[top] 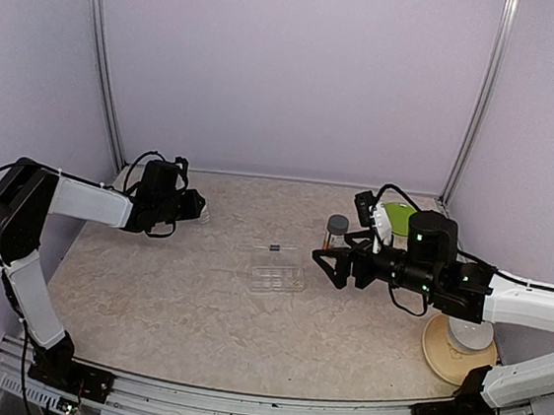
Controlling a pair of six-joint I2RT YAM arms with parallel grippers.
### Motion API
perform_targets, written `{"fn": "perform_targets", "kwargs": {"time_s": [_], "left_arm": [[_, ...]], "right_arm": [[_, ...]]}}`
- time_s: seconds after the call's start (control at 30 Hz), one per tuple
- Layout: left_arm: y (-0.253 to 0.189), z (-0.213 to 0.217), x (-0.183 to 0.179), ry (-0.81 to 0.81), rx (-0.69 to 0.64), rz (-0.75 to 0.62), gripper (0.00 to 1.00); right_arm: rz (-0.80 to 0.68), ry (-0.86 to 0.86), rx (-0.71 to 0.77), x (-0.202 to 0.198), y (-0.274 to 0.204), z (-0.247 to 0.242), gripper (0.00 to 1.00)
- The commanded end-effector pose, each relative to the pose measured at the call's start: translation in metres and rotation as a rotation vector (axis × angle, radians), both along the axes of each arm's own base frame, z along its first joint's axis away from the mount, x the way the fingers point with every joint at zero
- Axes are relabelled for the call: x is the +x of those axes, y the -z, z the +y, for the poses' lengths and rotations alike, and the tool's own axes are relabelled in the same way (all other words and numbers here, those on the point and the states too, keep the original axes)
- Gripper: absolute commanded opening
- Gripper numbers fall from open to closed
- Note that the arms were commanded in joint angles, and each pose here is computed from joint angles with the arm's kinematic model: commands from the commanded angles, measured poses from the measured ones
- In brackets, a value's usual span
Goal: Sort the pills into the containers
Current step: Place the pill bottle at the center of the board.
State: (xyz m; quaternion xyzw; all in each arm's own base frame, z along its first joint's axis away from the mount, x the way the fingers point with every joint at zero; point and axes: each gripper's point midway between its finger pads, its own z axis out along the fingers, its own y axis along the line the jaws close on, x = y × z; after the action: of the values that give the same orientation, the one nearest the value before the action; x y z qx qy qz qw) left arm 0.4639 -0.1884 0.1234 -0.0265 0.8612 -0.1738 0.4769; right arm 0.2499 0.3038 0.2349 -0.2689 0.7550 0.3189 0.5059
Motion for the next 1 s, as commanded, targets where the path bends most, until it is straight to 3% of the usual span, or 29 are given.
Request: {"fn": "perform_targets", "kwargs": {"time_s": [0.0, 0.97], "left_arm": [[0.000, 0.010, 0.012, -0.038, 0.045, -0.010, 0.00], [0.045, 0.028, 0.020, -0.116, 0.152, 0.070, 0.00]], "right_arm": [[0.009, 0.024, -0.001, 0.004, 0.005, -0.005, 1.00], [0.033, 0.031, -0.022, 0.005, 0.019, -0.005, 1.00]]}}
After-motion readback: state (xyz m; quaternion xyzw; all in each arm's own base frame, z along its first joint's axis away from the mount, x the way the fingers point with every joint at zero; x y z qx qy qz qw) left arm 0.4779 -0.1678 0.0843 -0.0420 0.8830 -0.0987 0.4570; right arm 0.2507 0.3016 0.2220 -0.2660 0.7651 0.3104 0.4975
